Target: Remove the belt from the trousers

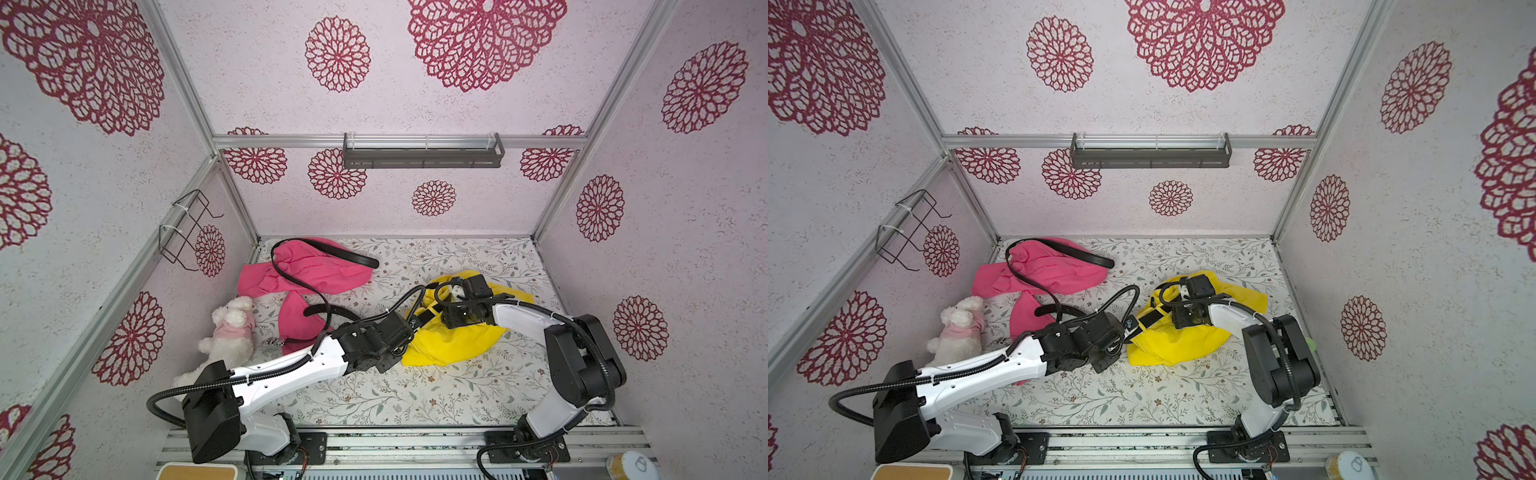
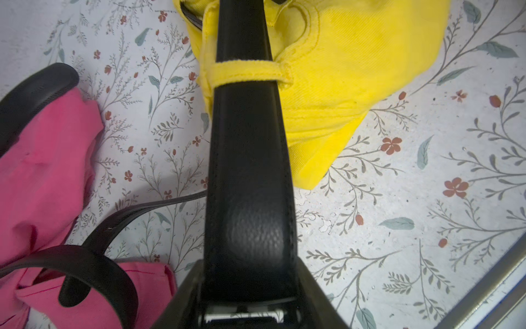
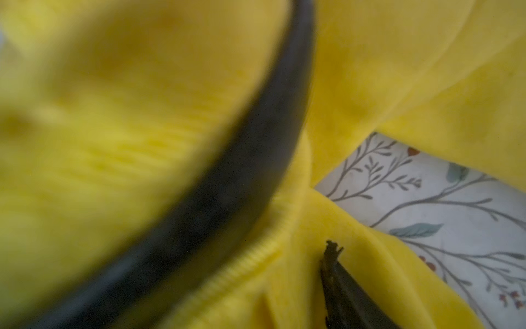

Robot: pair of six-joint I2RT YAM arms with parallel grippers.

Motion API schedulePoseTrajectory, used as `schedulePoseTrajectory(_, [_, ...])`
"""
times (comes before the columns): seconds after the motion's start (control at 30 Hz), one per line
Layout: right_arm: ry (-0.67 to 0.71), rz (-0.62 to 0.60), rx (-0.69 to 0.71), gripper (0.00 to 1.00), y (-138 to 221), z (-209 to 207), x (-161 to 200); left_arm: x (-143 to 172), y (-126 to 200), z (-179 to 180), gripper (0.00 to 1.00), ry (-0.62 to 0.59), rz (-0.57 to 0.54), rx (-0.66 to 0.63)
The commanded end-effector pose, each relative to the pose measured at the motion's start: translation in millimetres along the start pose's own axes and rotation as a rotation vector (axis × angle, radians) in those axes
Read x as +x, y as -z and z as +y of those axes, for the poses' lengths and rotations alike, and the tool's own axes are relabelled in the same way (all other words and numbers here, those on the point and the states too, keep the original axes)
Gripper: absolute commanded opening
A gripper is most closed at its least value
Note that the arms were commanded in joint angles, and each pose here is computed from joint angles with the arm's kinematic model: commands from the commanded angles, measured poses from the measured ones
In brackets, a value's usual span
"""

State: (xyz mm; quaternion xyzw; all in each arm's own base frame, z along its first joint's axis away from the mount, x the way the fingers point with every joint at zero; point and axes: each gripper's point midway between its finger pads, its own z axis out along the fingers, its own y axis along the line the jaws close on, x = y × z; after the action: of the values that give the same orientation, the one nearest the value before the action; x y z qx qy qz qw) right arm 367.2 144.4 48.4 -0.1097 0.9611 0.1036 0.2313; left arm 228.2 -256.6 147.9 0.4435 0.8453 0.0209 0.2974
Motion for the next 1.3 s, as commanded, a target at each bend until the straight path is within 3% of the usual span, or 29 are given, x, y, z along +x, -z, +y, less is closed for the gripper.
schedulePoseTrajectory(0.0, [-0.105,0.007,0.230,0.67,0.5,-78.2,-2.5,13.1,27.9,29.6,0.28,0.023,0.019,-0.074])
schedulePoseTrajectory(0.27, [-0.269,0.042,0.347,0.67,6.9,-161.4,17.4,37.9,60.8,93.5,0.23,0.152,0.033,-0.245])
schedulePoseTrajectory(0.4, [-0.290,0.010,0.299,0.66,10.8,-165.9,9.6,35.3,74.2,99.2,0.23,0.183,-0.022,-0.230])
schedulePoseTrajectory(0.5, [-0.193,-0.079,0.175,0.68,31.1,-129.2,-20.7,29.7,70.4,90.1,0.23,0.179,-0.043,-0.176])
schedulePoseTrajectory(0.7, [0.140,-0.321,-0.109,0.84,99.8,-24.0,-70.1,22.9,61.0,81.3,0.21,0.165,-0.045,-0.149])
schedulePoseTrajectory(0.9, [0.454,-0.239,-0.393,0.89,99.7,64.6,-51.3,22.0,65.8,86.2,0.21,0.157,-0.058,-0.172])
schedulePoseTrajectory(1.03, [0.533,-0.180,-0.489,0.89,87.5,95.8,-40.2,20.9,67.1,86.7,0.21,0.155,-0.062,-0.173])
schedulePoseTrajectory(1.2, [0.555,-0.159,-0.471,0.86,70.4,110.3,-46.1,18.8,66.5,86.7,0.21,0.141,-0.063,-0.172])
schedulePoseTrajectory(1.27, [0.527,-0.175,-0.437,0.79,61.0,108.1,-55.8,16.8,65.7,86.7,0.21,0.137,-0.067,-0.173])
